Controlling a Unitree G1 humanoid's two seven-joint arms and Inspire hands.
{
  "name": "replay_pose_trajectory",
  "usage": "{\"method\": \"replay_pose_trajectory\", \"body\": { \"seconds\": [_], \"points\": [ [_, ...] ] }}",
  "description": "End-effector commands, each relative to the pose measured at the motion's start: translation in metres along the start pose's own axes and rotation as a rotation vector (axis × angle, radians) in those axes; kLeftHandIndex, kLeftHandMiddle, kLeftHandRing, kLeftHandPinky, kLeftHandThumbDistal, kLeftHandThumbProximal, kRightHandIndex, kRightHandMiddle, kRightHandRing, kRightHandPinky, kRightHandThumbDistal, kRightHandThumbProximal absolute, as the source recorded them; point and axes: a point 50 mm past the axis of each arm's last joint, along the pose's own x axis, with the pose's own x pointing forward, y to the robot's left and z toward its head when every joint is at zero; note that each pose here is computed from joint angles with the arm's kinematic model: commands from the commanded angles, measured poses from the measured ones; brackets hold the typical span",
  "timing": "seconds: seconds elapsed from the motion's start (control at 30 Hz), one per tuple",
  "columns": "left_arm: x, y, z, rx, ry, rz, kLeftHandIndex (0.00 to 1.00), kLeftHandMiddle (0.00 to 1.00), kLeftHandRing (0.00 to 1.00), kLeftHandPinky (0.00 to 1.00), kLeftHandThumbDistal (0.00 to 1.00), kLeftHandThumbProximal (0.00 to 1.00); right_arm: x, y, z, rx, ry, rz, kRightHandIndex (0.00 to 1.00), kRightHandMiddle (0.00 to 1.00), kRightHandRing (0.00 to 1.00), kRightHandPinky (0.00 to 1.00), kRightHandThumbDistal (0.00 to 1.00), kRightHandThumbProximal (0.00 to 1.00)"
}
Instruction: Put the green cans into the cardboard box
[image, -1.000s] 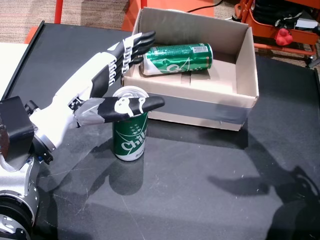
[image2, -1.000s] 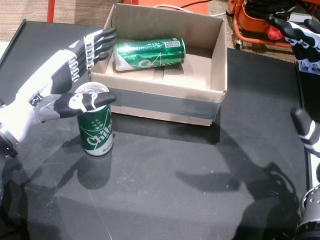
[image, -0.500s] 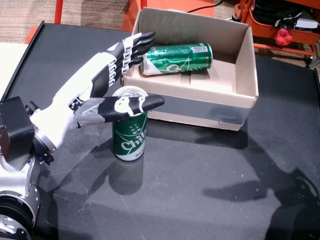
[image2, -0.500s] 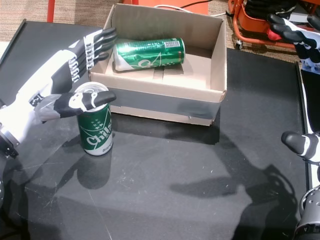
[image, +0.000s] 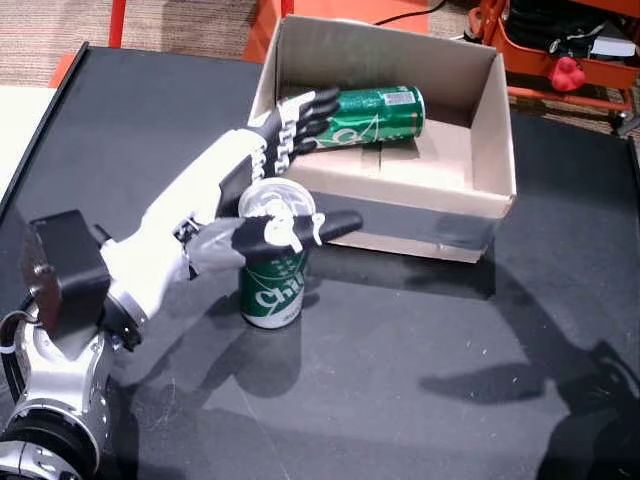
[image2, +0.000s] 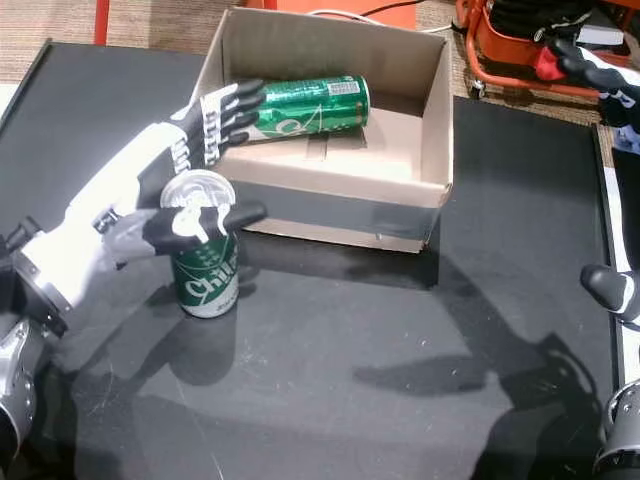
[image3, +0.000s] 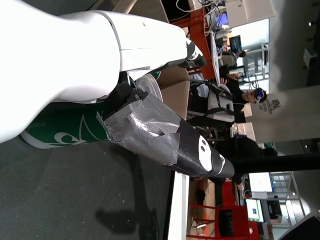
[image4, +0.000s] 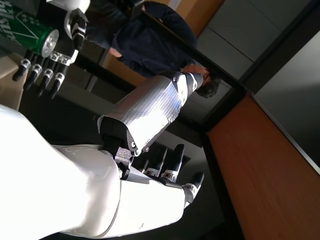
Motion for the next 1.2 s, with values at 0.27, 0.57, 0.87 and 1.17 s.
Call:
{"method": "replay_pose_trajectory", "body": {
  "seconds": [0.27,0.57,0.87,1.17],
  "points": [
    [-0.015,-0.015,-0.017,-0.006,0.064,-0.019,1.00,1.00,1.00,1.00,1.00,0.50,-0.002,0.001,0.002,-0.014,0.003,0.012,0.85,0.76,0.74,1.00,1.00,0.94],
    [-0.023,-0.017,-0.018,0.023,0.059,-0.015,1.00,1.00,1.00,1.00,1.00,0.49,-0.004,0.002,0.006,-0.029,0.022,0.000,0.91,0.79,0.75,1.00,1.00,0.88],
    [-0.022,-0.019,-0.018,0.023,0.051,-0.021,1.00,1.00,1.00,0.98,1.00,0.45,-0.007,0.001,0.007,-0.031,0.038,-0.001,0.91,0.79,0.75,0.98,1.00,0.90],
    [-0.021,-0.020,-0.018,0.036,0.054,-0.002,1.00,1.00,0.99,0.96,1.00,0.42,-0.008,0.004,0.005,-0.041,0.060,-0.024,0.90,0.78,0.76,0.98,1.00,0.96]
  ]
}}
